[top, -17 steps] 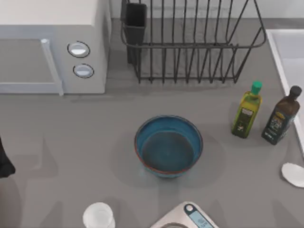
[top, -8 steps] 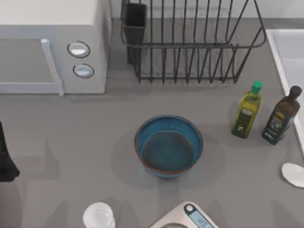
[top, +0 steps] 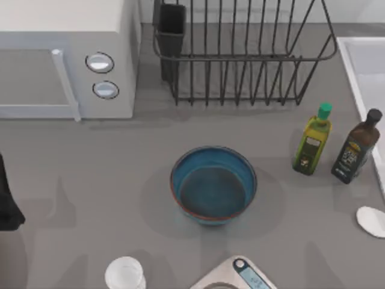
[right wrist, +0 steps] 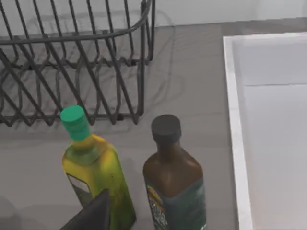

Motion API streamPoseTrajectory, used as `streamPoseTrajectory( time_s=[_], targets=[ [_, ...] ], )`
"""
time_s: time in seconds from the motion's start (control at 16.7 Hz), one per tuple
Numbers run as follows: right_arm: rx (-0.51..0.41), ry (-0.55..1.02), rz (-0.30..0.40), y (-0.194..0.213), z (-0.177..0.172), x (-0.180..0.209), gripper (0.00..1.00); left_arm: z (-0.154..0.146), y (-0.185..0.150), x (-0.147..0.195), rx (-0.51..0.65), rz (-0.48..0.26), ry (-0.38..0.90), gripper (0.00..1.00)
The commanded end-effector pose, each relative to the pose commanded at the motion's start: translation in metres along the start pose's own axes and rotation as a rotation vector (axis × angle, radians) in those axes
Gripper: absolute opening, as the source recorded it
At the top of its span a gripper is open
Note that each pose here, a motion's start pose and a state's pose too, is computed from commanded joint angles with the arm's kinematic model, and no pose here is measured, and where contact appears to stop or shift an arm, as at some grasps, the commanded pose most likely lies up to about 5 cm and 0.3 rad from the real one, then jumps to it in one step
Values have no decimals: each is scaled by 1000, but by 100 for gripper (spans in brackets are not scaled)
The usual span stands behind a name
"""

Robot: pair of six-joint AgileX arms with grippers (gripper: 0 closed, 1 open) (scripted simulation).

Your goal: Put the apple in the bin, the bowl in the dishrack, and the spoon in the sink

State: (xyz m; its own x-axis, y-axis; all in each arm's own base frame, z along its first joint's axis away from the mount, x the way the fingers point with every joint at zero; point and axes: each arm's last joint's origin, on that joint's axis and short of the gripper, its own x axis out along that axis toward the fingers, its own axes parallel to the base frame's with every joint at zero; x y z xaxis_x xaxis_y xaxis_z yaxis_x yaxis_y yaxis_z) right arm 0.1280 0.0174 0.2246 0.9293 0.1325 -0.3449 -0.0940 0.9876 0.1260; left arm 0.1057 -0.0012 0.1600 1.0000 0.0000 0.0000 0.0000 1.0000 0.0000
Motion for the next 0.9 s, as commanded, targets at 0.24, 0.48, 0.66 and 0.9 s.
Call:
streamPoseTrajectory(
  time_s=[0.24, 0.48, 0.66, 0.9],
  targets=[
    [58, 288, 42, 26, 49, 27, 100, 0, 0, 0, 0, 0, 0, 100],
    [90, 581, 35, 64, 84, 74, 100, 0, 0, 0, 0, 0, 0, 100],
    [92, 768, 5, 99, 97, 114, 100, 0, 0, 0, 0, 0, 0, 100],
    [68, 988, -63, 146, 89, 162, 100, 0, 0, 0, 0, 0, 0, 100]
  ],
)
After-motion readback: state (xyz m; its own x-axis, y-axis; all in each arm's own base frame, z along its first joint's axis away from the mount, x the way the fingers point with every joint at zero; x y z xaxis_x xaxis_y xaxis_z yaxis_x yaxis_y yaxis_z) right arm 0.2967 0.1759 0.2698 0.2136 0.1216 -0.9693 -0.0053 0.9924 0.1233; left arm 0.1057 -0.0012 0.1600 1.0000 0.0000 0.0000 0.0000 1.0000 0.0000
